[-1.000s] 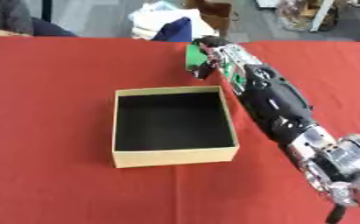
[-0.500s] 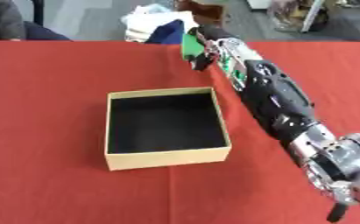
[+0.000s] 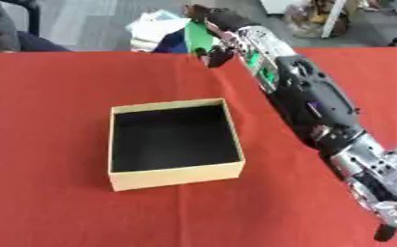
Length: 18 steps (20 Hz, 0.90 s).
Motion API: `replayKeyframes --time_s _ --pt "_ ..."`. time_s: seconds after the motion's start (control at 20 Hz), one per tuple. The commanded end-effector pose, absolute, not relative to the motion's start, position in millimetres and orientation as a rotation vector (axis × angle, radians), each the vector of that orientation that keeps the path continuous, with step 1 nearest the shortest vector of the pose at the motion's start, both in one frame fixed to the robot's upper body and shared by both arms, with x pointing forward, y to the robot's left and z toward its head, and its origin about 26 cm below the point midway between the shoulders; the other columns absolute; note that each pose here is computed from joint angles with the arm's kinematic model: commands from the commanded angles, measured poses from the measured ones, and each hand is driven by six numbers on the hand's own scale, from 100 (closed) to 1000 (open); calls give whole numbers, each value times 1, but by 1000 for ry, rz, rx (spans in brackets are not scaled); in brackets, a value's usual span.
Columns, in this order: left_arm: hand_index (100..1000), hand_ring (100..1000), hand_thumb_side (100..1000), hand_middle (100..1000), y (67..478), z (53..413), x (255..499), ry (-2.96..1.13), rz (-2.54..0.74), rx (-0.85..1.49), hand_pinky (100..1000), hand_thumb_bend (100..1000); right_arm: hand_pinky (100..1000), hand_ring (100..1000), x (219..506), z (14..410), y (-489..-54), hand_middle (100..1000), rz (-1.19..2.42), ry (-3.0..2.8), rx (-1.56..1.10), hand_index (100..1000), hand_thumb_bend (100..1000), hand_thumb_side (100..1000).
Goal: Pick up objects on the table and place them in the box.
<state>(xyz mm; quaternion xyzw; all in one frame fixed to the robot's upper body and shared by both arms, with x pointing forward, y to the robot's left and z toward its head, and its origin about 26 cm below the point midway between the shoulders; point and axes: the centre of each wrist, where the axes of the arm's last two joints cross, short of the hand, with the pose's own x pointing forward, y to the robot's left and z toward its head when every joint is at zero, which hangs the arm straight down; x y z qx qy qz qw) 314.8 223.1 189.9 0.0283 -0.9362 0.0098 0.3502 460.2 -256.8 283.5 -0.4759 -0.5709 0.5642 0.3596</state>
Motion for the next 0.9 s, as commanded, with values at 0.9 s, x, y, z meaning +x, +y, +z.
replayKeyframes --time_s 0.9 --pt "776 648 460 634 261 193 307 -2418 127 363 622 100 839 880 381 282 -192 632 1967 -1511 -894 881 100 129"
